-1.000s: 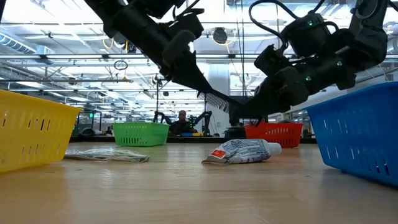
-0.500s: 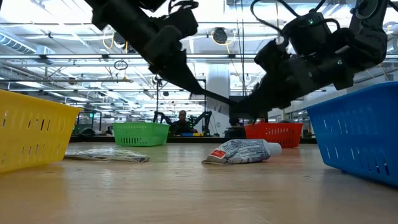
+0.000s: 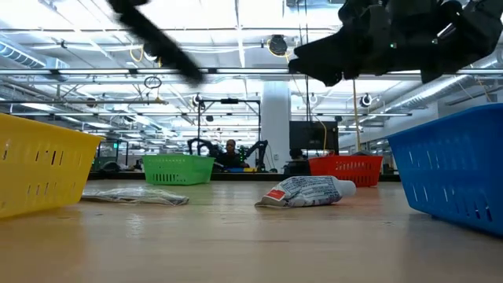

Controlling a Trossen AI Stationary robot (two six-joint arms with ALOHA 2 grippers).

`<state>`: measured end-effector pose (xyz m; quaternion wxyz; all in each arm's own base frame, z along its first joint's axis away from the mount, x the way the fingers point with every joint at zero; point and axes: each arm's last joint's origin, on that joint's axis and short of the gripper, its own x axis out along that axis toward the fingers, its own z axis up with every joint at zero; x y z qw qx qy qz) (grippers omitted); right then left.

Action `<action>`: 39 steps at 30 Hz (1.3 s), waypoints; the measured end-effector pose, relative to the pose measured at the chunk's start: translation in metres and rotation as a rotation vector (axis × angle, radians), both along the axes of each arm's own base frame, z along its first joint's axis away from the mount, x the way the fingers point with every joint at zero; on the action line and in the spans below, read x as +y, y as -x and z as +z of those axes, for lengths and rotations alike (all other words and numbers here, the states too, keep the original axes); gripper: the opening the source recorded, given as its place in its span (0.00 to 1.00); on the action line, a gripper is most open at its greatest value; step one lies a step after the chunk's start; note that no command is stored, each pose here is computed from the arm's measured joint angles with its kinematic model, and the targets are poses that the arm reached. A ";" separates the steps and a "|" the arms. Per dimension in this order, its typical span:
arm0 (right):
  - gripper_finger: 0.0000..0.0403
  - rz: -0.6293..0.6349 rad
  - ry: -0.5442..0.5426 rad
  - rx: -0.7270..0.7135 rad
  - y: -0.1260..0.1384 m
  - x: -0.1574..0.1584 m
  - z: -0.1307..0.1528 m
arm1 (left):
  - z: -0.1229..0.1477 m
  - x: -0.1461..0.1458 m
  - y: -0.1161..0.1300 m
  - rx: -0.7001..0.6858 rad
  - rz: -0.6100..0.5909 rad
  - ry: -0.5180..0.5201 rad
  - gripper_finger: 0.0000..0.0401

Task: Pick & Place Travel size toiletries
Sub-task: Put the black hairbrush into the yellow bin, then put the white toothpaste into the blue bin

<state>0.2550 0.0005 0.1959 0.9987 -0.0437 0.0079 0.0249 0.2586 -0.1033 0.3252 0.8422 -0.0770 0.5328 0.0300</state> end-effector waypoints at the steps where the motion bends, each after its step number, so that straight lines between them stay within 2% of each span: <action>1: 0.62 0.007 0.001 0.006 0.001 0.002 0.000 | 0.002 -0.004 0.004 0.061 -0.003 0.064 0.01; 4: 0.63 0.022 0.006 0.007 0.003 0.005 -0.002 | -0.003 -0.016 0.015 0.252 0.031 0.215 0.01; 6: 0.62 0.026 0.007 0.009 0.004 0.006 -0.004 | -0.007 -0.022 0.021 0.362 0.038 0.269 0.01; 10: 0.61 0.028 0.004 -0.002 0.005 0.006 -0.003 | -0.020 -0.037 0.020 0.457 -0.041 0.261 0.01; 13: 0.60 0.033 0.004 -0.008 0.005 0.008 -0.003 | -0.034 -0.047 0.011 0.511 -0.130 0.299 0.01; 19: 0.60 0.046 0.004 -0.024 0.005 0.011 -0.001 | -0.072 -0.062 -0.013 0.561 -0.372 0.298 0.03; 23: 0.60 0.049 0.004 -0.028 0.005 0.011 -0.001 | -0.097 -0.062 -0.026 0.626 -0.415 0.277 0.04; 26: 0.60 0.049 0.004 -0.029 0.005 0.011 -0.001 | -0.109 -0.059 -0.031 0.658 -0.435 0.258 0.10; 29: 0.60 0.049 0.005 -0.026 0.005 0.011 -0.001 | -0.114 -0.052 -0.037 0.663 -0.437 0.244 0.21; 37: 0.60 0.049 0.006 -0.017 0.005 0.011 -0.002 | -0.104 -0.013 -0.048 0.619 -0.337 0.229 0.51; 39: 0.60 0.049 0.006 -0.015 0.005 0.011 -0.002 | -0.099 -0.004 -0.049 0.594 -0.295 0.187 0.57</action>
